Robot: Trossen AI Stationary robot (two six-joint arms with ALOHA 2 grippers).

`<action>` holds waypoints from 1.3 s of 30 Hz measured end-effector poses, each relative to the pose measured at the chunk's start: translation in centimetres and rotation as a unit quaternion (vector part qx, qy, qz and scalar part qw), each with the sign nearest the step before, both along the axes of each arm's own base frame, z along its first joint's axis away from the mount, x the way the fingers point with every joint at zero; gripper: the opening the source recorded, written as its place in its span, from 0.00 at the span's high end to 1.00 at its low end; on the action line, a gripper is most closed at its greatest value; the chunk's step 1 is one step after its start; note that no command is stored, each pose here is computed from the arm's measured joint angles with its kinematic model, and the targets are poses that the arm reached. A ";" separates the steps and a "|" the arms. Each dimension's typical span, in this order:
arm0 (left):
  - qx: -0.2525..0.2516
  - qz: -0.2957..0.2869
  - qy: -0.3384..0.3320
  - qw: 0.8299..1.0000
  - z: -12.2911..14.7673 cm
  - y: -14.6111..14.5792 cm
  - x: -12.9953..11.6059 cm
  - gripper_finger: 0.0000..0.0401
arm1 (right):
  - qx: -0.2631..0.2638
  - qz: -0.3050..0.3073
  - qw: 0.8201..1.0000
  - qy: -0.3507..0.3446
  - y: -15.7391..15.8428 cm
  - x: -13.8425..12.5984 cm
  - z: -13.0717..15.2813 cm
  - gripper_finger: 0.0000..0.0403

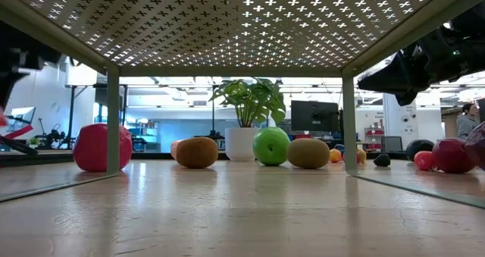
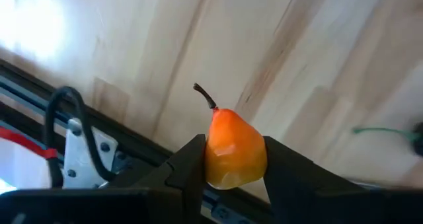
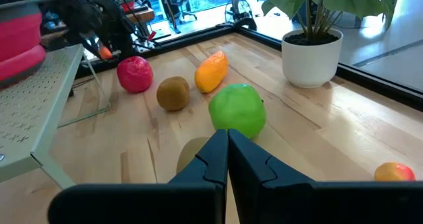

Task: Pick & Place Fruit
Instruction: Put the pear into the red strainer

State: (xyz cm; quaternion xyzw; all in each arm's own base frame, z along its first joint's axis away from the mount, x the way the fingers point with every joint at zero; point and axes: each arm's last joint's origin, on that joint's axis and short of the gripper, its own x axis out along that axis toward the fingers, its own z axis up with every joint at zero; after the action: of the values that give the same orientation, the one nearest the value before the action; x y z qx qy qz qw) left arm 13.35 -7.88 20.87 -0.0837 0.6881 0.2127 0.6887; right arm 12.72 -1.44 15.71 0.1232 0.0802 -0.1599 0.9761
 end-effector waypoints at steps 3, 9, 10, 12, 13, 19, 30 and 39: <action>-0.006 -0.003 -0.044 0.999 1.6 0.1 0.1 0.67 | 0.000 0.000 1.000 0.000 0.0 0.0 0.0 0.98; -0.013 -0.012 -0.114 0.993 4.5 0.3 0.0 0.67 | 0.000 -0.001 1.000 0.000 0.0 0.0 0.0 0.98; -0.010 -0.015 -0.121 0.992 5.0 0.4 0.0 0.67 | 0.000 -0.001 1.000 0.000 0.0 0.0 0.0 0.98; -0.003 -0.019 -0.134 0.991 5.9 0.5 -0.1 0.67 | 0.000 -0.001 1.000 0.000 0.0 0.0 0.0 0.98; 0.000 -0.022 -0.137 0.990 6.4 0.6 -0.2 0.67 | 0.000 -0.001 1.000 0.000 0.0 0.0 0.0 0.98; 0.014 -0.025 -0.170 0.985 9.5 0.9 -0.4 0.67 | -0.003 0.003 1.000 -0.004 0.0 0.1 0.7 0.98; 0.053 -0.060 -0.298 0.951 15.3 1.3 0.0 0.67 | -0.016 0.038 0.995 0.092 0.2 0.0 5.9 0.98; 0.050 -0.123 -0.397 0.908 17.6 0.4 1.5 0.67 | -0.016 0.043 0.994 0.098 0.4 -1.7 6.4 0.98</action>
State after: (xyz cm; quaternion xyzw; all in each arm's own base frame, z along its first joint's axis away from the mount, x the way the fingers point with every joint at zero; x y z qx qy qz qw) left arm 14.88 -7.45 38.51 -0.0416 0.3515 0.1095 0.9288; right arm 10.98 -1.05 22.09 0.0880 0.1784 -0.1302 0.9713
